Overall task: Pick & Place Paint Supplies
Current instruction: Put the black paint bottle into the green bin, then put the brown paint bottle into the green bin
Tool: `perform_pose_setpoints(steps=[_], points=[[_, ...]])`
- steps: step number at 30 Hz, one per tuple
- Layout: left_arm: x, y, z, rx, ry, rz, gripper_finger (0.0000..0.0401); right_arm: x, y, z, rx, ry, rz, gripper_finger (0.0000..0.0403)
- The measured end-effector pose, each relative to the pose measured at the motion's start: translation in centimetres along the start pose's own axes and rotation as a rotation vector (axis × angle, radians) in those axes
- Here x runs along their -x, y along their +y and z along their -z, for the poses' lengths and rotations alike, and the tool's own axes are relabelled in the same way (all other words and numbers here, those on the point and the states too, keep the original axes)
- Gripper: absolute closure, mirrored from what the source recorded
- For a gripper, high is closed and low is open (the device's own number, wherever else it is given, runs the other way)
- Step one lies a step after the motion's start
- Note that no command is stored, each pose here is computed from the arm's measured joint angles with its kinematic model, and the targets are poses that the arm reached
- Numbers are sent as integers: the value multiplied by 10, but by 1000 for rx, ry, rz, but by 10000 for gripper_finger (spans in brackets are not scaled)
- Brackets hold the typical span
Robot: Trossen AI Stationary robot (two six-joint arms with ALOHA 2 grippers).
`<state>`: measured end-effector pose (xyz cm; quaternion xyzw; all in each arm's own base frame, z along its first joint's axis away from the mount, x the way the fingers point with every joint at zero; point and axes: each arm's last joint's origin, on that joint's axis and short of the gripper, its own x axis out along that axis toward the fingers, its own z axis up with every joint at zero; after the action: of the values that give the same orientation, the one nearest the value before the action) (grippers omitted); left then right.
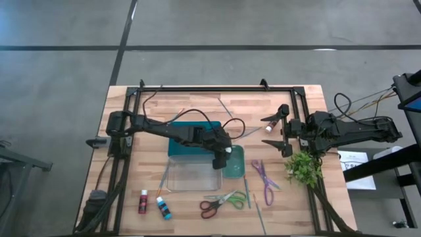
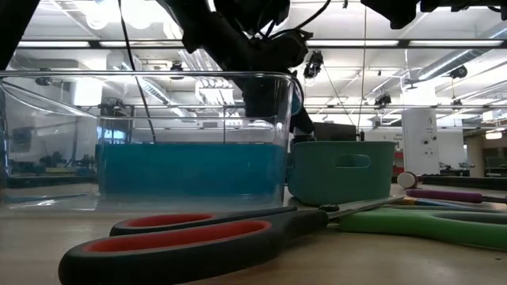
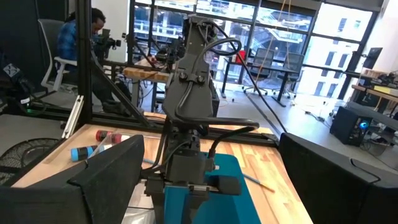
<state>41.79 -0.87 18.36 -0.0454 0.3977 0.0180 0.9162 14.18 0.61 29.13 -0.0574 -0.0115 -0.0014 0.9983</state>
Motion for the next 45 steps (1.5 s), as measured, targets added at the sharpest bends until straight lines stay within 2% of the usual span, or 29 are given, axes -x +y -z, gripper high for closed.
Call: perform_pose_setpoints(steps=[9, 16, 19, 23, 30, 38, 41, 45], points=[[0, 0, 0, -1, 1, 0, 279, 0, 0, 0, 0, -1, 0, 33], [0, 1, 1, 0, 6, -6, 172, 0, 0, 0, 0, -1, -1, 33], [0, 1, 0, 0, 3, -20, 139, 0, 0, 0, 0, 0, -1, 33], [0, 1, -2, -4, -24, -17, 118, 0, 0, 0, 0, 0, -1, 33], [3, 0, -8, -6, -67, -12, 114, 0, 0, 0, 0, 0, -1, 33], [35, -2, -26, -69, -165, -3, 113, 0, 0, 1, 14, 7, -3, 33], [57, -3, -33, -148, -191, -1, 113, 0, 0, 3, -9, 32, 0, 33], [92, -5, -34, -264, -165, 14, 113, 1, -1, 13, -40, 141, 79, 33]])
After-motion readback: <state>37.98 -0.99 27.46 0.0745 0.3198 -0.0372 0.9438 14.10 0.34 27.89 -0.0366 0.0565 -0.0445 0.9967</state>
